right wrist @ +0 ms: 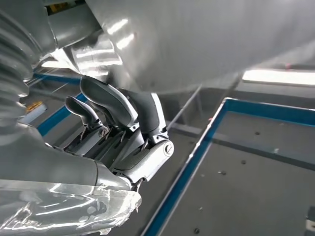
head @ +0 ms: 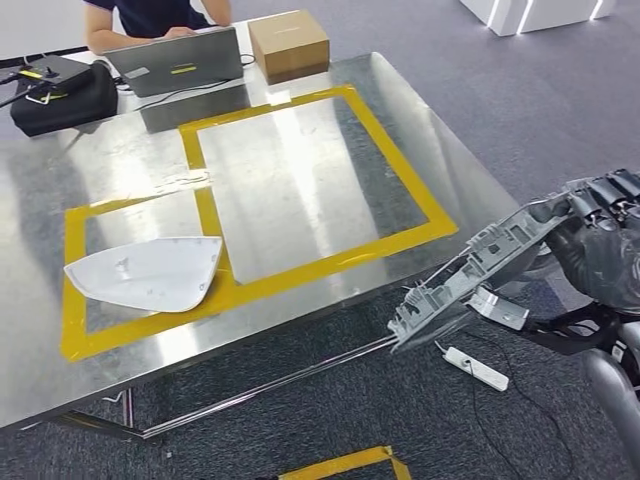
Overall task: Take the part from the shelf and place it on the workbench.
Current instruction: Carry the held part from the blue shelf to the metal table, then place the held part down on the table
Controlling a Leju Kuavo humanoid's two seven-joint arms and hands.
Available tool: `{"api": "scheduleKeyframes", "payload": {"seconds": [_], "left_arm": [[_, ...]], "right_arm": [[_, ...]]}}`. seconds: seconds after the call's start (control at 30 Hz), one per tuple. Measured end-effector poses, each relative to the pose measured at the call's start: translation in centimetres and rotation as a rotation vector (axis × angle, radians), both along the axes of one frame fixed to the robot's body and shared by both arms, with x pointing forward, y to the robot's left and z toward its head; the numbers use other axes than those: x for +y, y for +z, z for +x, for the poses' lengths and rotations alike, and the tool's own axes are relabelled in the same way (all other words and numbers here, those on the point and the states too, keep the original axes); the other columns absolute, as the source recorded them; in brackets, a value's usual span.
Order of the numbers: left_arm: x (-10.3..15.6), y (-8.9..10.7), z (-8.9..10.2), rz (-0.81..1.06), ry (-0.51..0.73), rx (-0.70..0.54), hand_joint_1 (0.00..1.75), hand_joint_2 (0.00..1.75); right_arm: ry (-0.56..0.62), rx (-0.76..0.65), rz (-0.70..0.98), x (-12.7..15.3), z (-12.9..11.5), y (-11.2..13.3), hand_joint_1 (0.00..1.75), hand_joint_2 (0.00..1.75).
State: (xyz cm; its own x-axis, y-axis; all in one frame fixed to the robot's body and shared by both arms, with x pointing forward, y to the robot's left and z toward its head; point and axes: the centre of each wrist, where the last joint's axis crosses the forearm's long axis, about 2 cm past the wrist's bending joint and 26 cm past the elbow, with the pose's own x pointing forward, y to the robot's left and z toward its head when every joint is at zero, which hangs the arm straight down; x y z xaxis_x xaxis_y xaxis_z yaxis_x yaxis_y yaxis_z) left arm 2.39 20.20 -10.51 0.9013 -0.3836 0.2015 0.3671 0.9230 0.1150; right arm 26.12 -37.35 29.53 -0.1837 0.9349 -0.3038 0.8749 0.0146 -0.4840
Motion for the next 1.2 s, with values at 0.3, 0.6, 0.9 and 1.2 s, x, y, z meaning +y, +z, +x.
{"api": "scheduleKeyframes", "payload": {"seconds": [0.3,0.6,0.9,1.2], "left_arm": [[0.3,0.0,0.0,0.002,0.003,0.002,0.0,0.0],[0.6,-0.1,0.0,0.005,0.013,0.006,0.0,0.0],[1.1,-0.2,-0.5,0.012,0.013,0.015,0.0,0.0],[1.2,-0.2,-0.5,0.016,0.021,0.022,0.0,0.0]], "right_arm": [[0.004,0.026,0.008,-0.3,-0.1,0.0,1.75,1.75],[0.007,0.047,0.008,-0.4,-0.1,-0.3,1.75,1.75],[0.005,0.058,0.01,-0.9,-0.2,-0.3,1.75,1.75],[-0.031,0.099,0.046,-1.8,-0.3,-0.3,1.75,1.75]]}}
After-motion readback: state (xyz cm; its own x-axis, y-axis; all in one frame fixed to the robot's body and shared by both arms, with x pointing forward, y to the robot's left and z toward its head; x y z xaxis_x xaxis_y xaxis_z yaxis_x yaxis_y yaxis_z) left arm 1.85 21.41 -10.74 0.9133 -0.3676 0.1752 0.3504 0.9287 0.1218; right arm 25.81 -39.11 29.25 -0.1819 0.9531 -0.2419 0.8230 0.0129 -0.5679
